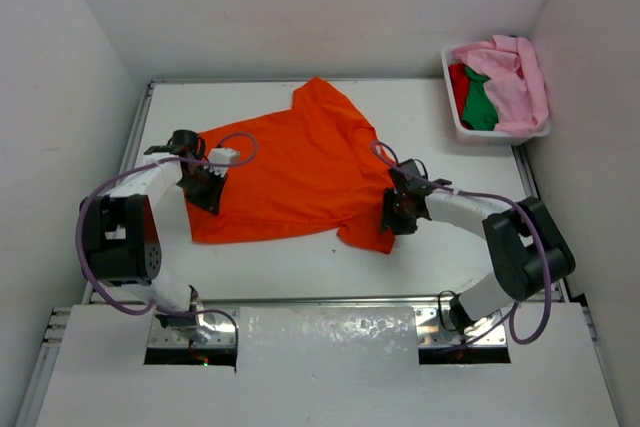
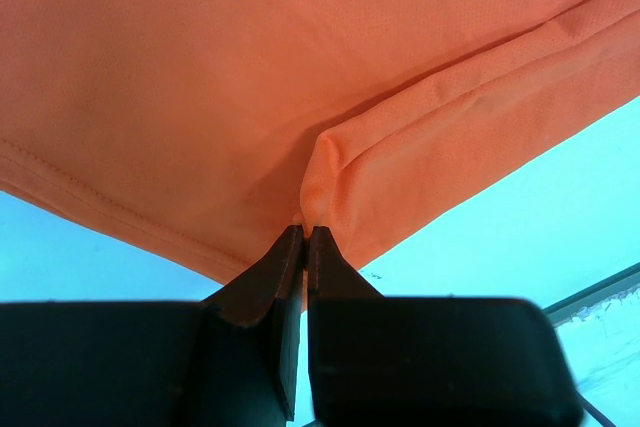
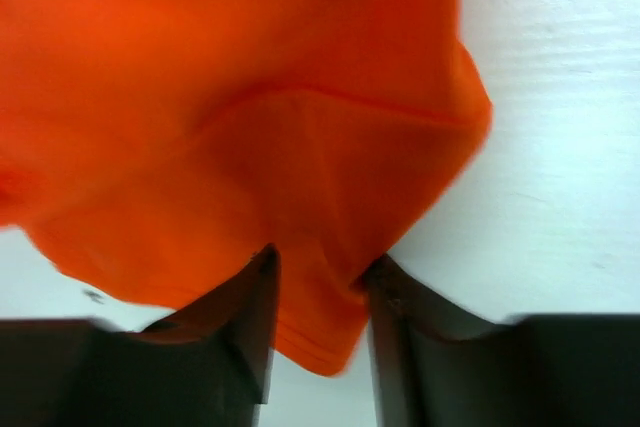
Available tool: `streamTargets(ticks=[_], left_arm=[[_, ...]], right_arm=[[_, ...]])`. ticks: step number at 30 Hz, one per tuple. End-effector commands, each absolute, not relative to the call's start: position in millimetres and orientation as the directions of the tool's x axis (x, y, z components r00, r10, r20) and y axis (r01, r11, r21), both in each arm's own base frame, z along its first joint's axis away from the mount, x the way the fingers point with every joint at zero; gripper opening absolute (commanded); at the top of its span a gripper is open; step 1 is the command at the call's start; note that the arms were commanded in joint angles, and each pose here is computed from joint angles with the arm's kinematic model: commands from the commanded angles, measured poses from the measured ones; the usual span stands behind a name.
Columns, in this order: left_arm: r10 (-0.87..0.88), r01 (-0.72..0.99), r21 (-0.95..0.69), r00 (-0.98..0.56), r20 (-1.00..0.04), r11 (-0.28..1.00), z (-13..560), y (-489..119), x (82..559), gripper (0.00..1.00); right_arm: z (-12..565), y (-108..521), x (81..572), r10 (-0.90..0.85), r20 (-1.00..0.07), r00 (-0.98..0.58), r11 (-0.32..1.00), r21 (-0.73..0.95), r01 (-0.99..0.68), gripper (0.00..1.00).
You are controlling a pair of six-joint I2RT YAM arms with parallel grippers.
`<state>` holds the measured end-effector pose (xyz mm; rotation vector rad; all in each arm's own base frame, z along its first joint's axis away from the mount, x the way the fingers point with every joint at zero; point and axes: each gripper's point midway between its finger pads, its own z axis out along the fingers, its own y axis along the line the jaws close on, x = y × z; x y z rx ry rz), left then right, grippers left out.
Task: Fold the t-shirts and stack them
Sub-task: Flatten out the tshirt
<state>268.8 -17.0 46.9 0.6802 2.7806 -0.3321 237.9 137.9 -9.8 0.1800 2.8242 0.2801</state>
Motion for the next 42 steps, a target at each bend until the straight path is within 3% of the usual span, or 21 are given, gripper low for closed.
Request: streamTargets(ticks=[1, 3, 6, 11, 13, 15, 16, 18, 19, 21, 23, 26, 30, 31, 32, 34, 35, 37, 38, 39, 42], left_arm=[[0.414, 0.486, -0.131, -0.835, -0.362, 0.864, 63, -18, 278, 0.0], [0.41, 0.484, -0.128, -0.833, -0.371, 0.866, 66, -19, 282, 0.0], [0.403, 0.48, -0.132, -0.832, -0.381, 0.867, 69, -20, 287, 0.0], [0.366, 0.462, -0.093, -0.796, -0.483, 0.882, 86, -19, 337, 0.0], [0.361, 0.455, -0.032, -0.745, -0.561, 0.89, 106, -15, 384, 0.0], [0.349, 0.427, 0.059, -0.643, -0.682, 0.902, 150, -9, 458, 0.0], [0.338, 0.403, 0.088, -0.606, -0.72, 0.911, 168, -5, 485, 0.0], [0.286, 0.295, 0.159, -0.462, -0.839, 0.942, 242, 7, 562, 0.0], [0.262, 0.247, 0.172, -0.402, -0.877, 0.954, 268, 12, 587, 0.0], [0.217, 0.151, 0.188, -0.203, -0.955, 0.97, 349, 19, 629, 0.0], [0.196, 0.114, 0.193, -0.014, -0.98, 0.975, 406, 16, 642, 0.0], [0.195, 0.126, 0.21, 0.123, -0.973, 0.97, 447, 7, 633, 0.0], [0.195, 0.206, 0.21, 0.092, -0.976, 0.956, 443, -8, 620, 0.0], [0.199, 0.215, 0.211, 0.079, -0.977, 0.954, 441, -8, 616, 0.0], [0.212, 0.241, 0.209, 0.014, -0.977, 0.948, 416, -11, 614, 0.0], [0.236, 0.259, 0.224, -0.017, -0.971, 0.94, 412, -11, 597, 0.0], [0.265, 0.289, 0.227, -0.101, -0.959, 0.93, 374, -11, 592, 0.0], [0.302, 0.307, 0.248, -0.144, -0.942, 0.919, 362, -11, 568, 0.0], [0.333, 0.325, 0.258, -0.199, -0.922, 0.91, 336, -8, 552, 0.0], [0.345, 0.332, 0.259, -0.236, -0.908, 0.907, 320, -7, 542, 0.0], [0.395, 0.356, 0.266, -0.361, -0.845, 0.896, 268, 1, 501, 0.0]], right_arm=[[-25, 155, 238, 0.215, -0.24, -0.947, 0.949, 0.281, 0.144, 0.35], [-28, 155, 236, 0.217, -0.225, -0.95, 0.948, 0.281, 0.15, 0.15], [-26, 157, 240, 0.235, -0.242, -0.941, 0.941, 0.301, 0.158, 0.0], [-1, 177, 301, 0.299, -0.32, -0.899, 0.887, 0.441, 0.138, 0.0], [41, 187, 373, 0.313, -0.427, -0.848, 0.867, 0.492, 0.072, 0.0], [42, 180, 426, 0.298, -0.455, -0.839, 0.881, 0.47, 0.058, 0.0], [107, 188, 493, 0.321, -0.582, -0.747, 0.867, 0.499, -0.016, 0.0], [116, 169, 555, 0.372, -0.594, -0.713, 0.86, 0.51, 0.023, 0.0], [206, 169, 605, 0.423, -0.701, -0.574, 0.832, 0.552, -0.06, 0.0], [270, 152, 647, 0.524, -0.733, -0.433, 0.779, 0.618, -0.105, 0.0], [356, 145, 666, 0.596, -0.771, -0.226, 0.727, 0.637, -0.256, 0.0], [415, 126, 641, 0.601, -0.796, -0.071, 0.743, 0.59, -0.317, 0.0], [432, 121, 607, 0.487, -0.872, -0.036, 0.817, 0.47, -0.334, 0.0], [412, 122, 604, 0.473, -0.878, -0.078, 0.822, 0.471, -0.32, 0.0], [424, 125, 588, 0.459, -0.885, -0.073, 0.821, 0.454, -0.347, 0.0], [374, 125, 576, 0.447, -0.878, -0.17, 0.822, 0.478, -0.308, 0.0], [388, 126, 557, 0.444, -0.885, -0.142, 0.82, 0.465, -0.334, 0.0], [320, 124, 535, 0.417, -0.873, -0.253, 0.834, 0.478, -0.275, 0.0], [328, 123, 515, 0.4, -0.886, -0.234, 0.842, 0.456, -0.289, 0.0], [276, 121, 497, 0.384, -0.863, -0.328, 0.85, 0.469, -0.24, 0.0], [212, 115, 438, 0.364, -0.826, -0.431, 0.861, 0.474, -0.181, 0.0]])
